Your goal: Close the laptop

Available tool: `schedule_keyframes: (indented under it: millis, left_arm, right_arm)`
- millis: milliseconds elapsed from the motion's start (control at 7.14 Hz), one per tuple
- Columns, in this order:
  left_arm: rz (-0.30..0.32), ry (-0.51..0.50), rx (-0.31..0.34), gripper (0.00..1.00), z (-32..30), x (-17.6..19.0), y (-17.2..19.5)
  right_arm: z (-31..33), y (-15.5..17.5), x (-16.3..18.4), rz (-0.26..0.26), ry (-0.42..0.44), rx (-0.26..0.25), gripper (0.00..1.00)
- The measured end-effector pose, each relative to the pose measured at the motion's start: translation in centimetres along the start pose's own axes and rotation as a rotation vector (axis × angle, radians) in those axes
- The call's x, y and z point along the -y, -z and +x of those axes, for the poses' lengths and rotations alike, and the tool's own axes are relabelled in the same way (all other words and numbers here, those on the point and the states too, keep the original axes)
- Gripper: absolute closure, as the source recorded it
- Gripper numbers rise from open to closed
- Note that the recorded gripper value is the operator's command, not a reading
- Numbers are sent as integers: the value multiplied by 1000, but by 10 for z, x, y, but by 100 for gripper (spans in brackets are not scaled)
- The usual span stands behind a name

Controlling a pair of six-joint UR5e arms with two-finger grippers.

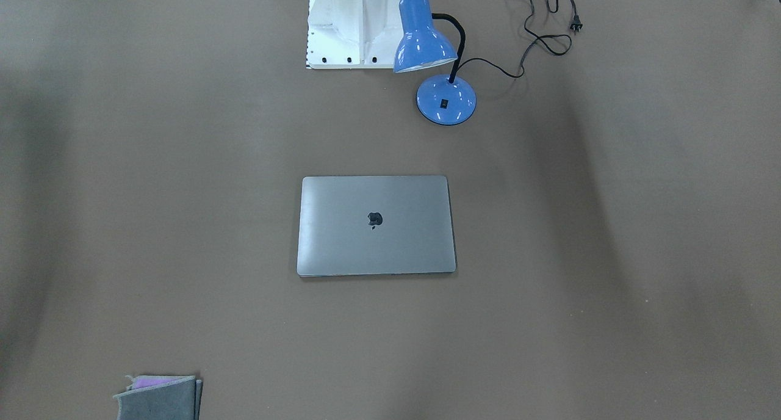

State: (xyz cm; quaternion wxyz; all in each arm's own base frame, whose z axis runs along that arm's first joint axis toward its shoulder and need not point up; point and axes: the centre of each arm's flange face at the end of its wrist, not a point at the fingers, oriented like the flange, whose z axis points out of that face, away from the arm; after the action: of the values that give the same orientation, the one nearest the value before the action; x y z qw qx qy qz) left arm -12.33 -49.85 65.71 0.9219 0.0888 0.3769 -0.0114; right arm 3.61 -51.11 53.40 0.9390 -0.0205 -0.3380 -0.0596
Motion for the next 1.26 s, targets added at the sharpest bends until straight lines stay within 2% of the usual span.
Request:
schedule_keyframes:
  millis: [280,560,840,1260]
  left_arm:
    - [-17,31,1,2,-5,-8,-5]
    - [-23,81,0,2,11,-2,4]
    - [-28,85,-1,2,25,3,3]
    - [-38,44,-5,2,48,8,-3]
  right_arm:
    - [14,-1,-15,-11,-41,48,0]
    - [27,-2,-18,-6,-73,98,0]
    - [38,-3,-20,-1,-89,151,0]
    - [59,-14,-18,-3,-58,167,0]
